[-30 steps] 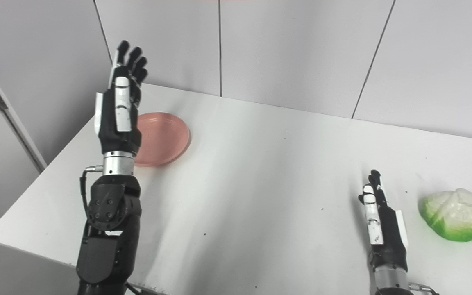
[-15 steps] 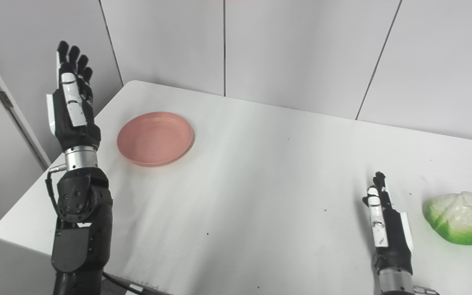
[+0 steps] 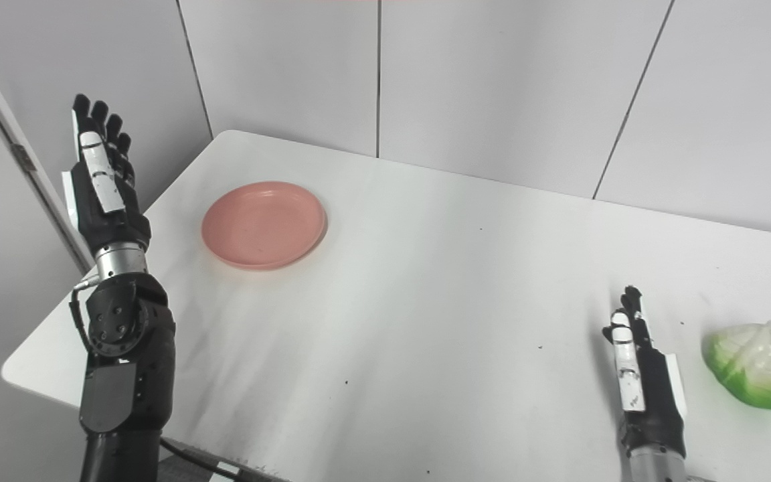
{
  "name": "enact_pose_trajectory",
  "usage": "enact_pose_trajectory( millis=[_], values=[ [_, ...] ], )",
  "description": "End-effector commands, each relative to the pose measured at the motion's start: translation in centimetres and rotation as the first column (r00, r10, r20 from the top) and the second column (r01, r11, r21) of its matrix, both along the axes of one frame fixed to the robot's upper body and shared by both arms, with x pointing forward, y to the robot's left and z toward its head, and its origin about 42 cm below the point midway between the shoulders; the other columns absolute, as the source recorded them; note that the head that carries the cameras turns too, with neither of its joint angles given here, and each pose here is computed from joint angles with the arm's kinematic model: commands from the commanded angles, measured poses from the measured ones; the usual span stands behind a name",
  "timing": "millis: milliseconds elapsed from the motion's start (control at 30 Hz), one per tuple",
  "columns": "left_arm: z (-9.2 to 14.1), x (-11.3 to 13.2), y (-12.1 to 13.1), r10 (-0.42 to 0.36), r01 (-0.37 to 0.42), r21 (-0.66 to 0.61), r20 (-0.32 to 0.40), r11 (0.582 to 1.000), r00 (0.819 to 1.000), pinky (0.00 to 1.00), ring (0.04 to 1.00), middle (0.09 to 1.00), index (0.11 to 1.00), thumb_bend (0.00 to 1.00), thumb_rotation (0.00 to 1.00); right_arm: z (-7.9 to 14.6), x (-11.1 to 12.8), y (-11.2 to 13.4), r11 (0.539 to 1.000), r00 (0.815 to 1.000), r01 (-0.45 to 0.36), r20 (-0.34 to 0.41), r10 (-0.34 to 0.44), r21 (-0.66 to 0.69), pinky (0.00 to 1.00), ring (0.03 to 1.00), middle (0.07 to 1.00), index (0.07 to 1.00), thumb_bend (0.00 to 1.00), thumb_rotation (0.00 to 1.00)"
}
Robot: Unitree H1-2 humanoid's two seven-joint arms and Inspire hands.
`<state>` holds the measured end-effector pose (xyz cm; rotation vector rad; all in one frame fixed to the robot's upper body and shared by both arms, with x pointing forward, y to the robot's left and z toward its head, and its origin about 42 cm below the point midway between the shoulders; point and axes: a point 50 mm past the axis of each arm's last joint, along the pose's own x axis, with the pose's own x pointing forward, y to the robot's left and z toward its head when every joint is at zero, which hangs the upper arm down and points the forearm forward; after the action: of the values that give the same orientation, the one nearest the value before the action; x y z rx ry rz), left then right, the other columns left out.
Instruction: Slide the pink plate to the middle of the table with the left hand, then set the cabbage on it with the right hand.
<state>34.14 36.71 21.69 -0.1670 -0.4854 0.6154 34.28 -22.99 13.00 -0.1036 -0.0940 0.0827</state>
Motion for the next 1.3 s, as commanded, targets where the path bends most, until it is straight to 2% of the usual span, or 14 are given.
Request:
enact_pose_trajectory(
  millis=[0, 267, 600, 800, 1267],
  values=[
    [2.1, 0.8, 0.6, -0.008, 0.005, 0.038, 0.087, 0.999, 0.996, 0.98, 0.982, 0.991, 0.99, 0.44, 1.0, 0.8, 0.2, -0.4, 1.0, 0.998, 0.002, 0.057, -0.002, -0.001, 1.0, 0.996, 0.991, 0.984, 0.15, 1.0],
    [0.4, 1.9, 1.2, -0.007, 0.007, -0.024, 0.032, 1.0, 0.999, 0.96, 0.954, 0.961, 0.959, 0.43, 1.0, 1.0, 0.1, -0.2, 1.0, 0.999, 0.008, 0.053, -0.008, 0.001, 1.0, 0.993, 0.99, 0.981, 0.14, 1.0],
    [-1.7, 2.8, 1.9, -0.03, 0.028, -0.062, -0.032, 0.998, 0.999, 0.99, 0.962, 0.965, 0.954, 0.44, 1.0, 1.2, 0.0, -0.1, 1.0, 0.998, -0.001, 0.055, 0.0, 0.005, 1.0, 1.0, 0.998, 0.985, 0.14, 1.0],
    [-3.4, 3.5, 2.5, -0.041, 0.03, -0.105, -0.104, 0.994, 0.994, 1.0, 0.963, 0.964, 0.961, 0.45, 1.0, 1.1, 0.1, -0.1, 1.0, 0.999, 0.006, 0.054, -0.005, -0.003, 1.0, 0.994, 0.991, 0.983, 0.15, 1.0],
    [-6.1, 4.7, 2.5, -0.082, 0.054, -0.172, -0.165, 0.984, 0.983, 0.97, 0.954, 0.954, 0.949, 0.43, 1.0, 1.1, 0.1, -0.1, 1.0, 0.998, 0.003, 0.055, -0.003, -0.003, 1.0, 0.993, 0.989, 0.989, 0.13, 1.0]
  ],
)
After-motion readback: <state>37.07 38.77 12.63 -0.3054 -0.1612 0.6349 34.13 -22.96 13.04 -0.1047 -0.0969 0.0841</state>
